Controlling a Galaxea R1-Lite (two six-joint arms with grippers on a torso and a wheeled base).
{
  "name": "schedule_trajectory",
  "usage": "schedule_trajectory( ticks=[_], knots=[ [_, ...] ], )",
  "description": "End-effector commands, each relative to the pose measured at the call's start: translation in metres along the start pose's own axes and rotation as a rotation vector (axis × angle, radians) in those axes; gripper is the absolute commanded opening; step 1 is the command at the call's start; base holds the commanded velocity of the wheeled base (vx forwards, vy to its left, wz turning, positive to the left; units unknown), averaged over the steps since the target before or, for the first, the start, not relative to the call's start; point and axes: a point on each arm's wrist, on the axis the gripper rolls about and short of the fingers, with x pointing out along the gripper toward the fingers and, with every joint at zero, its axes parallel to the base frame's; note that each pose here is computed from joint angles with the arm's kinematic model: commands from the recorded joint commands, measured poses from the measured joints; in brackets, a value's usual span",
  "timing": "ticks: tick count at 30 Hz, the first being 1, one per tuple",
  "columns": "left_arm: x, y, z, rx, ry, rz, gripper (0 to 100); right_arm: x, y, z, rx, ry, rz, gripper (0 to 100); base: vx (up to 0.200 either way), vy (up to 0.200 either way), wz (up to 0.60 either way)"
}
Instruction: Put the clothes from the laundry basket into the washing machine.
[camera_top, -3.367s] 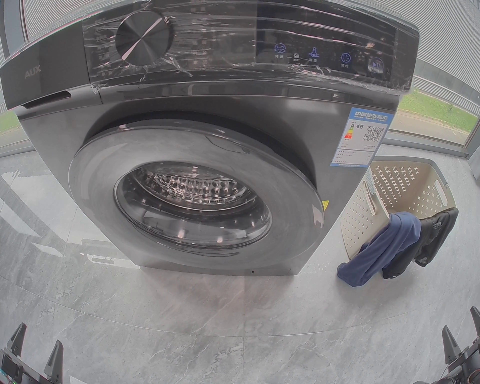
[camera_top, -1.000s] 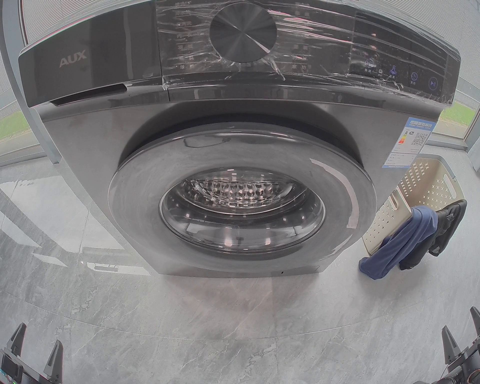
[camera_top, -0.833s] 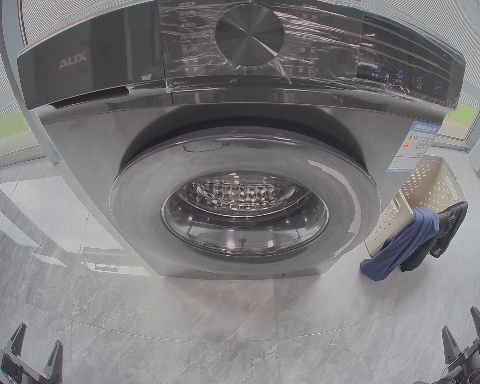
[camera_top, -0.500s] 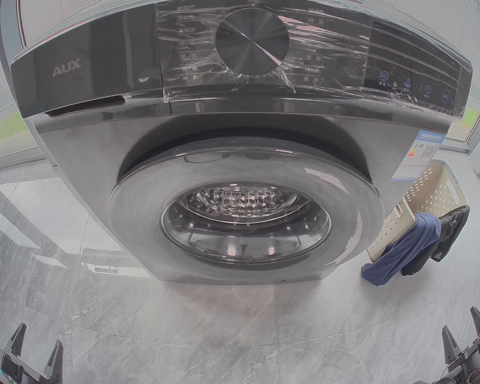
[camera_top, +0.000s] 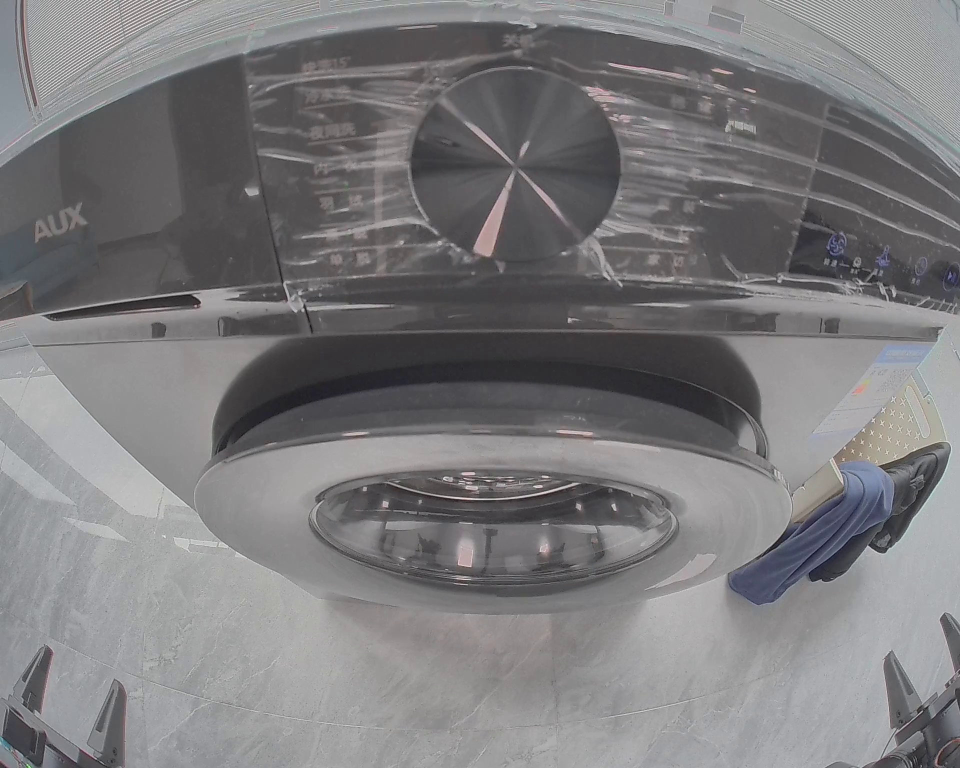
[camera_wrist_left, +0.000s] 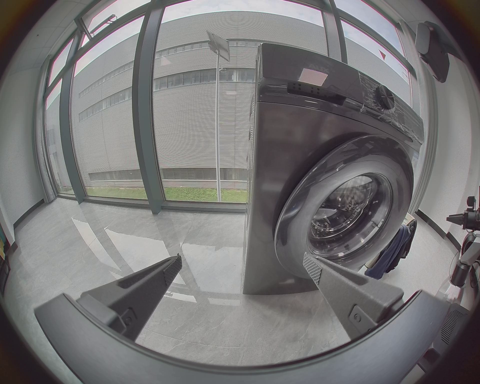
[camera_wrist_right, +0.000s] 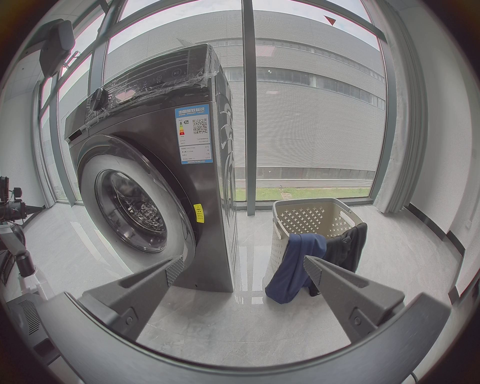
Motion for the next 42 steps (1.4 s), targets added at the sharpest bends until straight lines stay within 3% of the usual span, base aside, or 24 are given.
schedule_trajectory(
  ticks=[1,8,11,12,13,14,15,18,20,21,24,26,27,30,34,38,42],
  knots=[
    [0.0,0.0,-0.004,0.0,0.003,0.0,100,0.0,0.0,-0.005,-0.002,0.003,0.001,100,0.0,0.0,0.0],
    [0.0,0.0,-0.004,0.0,0.003,0.0,100,0.0,0.0,-0.005,-0.003,0.0,-0.001,100,0.0,0.0,0.0],
    [0.0,0.0,-0.004,0.0,0.003,0.0,100,-0.003,0.0,0.006,0.0,-0.051,0.003,100,0.0,0.0,0.0],
    [0.0,0.0,-0.004,0.0,0.003,0.0,100,-0.011,-0.001,0.056,0.021,-0.181,0.003,100,0.0,0.0,0.0],
    [0.0,0.0,-0.004,0.0,0.003,0.0,100,-0.011,-0.001,0.057,0.023,-0.181,0.005,100,0.0,0.0,0.0],
    [0.0,0.0,-0.004,0.0,0.003,0.0,100,-0.003,-0.002,0.077,0.042,-0.14,0.013,100,0.0,0.0,0.0],
    [0.0,0.0,-0.004,0.0,0.003,0.0,100,0.001,-0.002,0.078,0.042,-0.111,0.028,100,0.0,0.0,0.0],
    [0.0,0.0,-0.004,0.0,0.003,0.0,100,0.022,0.0,0.068,0.051,0.063,0.104,100,0.0,0.0,0.0],
    [0.0,0.0,-0.004,0.001,0.003,0.0,100,0.042,0.003,0.057,0.065,0.228,0.22,100,0.2,0.0,0.0],
    [0.0,0.0,-0.004,0.0,0.003,0.0,100,0.044,0.004,0.056,0.069,0.245,0.231,100,0.2,0.0,0.0],
    [0.0,0.0,-0.004,0.0,0.003,-0.001,100,0.068,0.01,0.051,0.096,0.418,0.333,100,0.0,0.0,0.0],
    [0.0,0.0,-0.004,0.0,0.003,-0.001,100,0.068,0.01,0.051,0.096,0.418,0.333,100,0.0,0.0,0.0],
    [0.0,0.0,-0.004,0.0,0.003,-0.001,100,0.081,0.018,0.053,0.082,0.463,0.489,100,0.0,0.0,0.0],
    [0.0,0.0,-0.004,0.0,0.003,0.0,100,0.095,0.032,0.057,0.064,0.466,0.609,100,0.0,0.0,0.0],
    [0.0,0.0,-0.004,0.0,0.003,0.0,100,0.121,0.044,0.061,0.058,0.434,0.609,100,0.0,0.0,0.0],
    [0.0,0.0,-0.004,0.0,0.003,0.0,100,0.138,0.058,0.061,0.093,0.422,0.624,100,0.0,0.0,0.0],
    [0.0,0.0,-0.004,0.0,0.003,0.0,100,0.148,0.071,0.058,0.106,0.432,0.592,100,0.0,0.0,0.0]
  ],
)
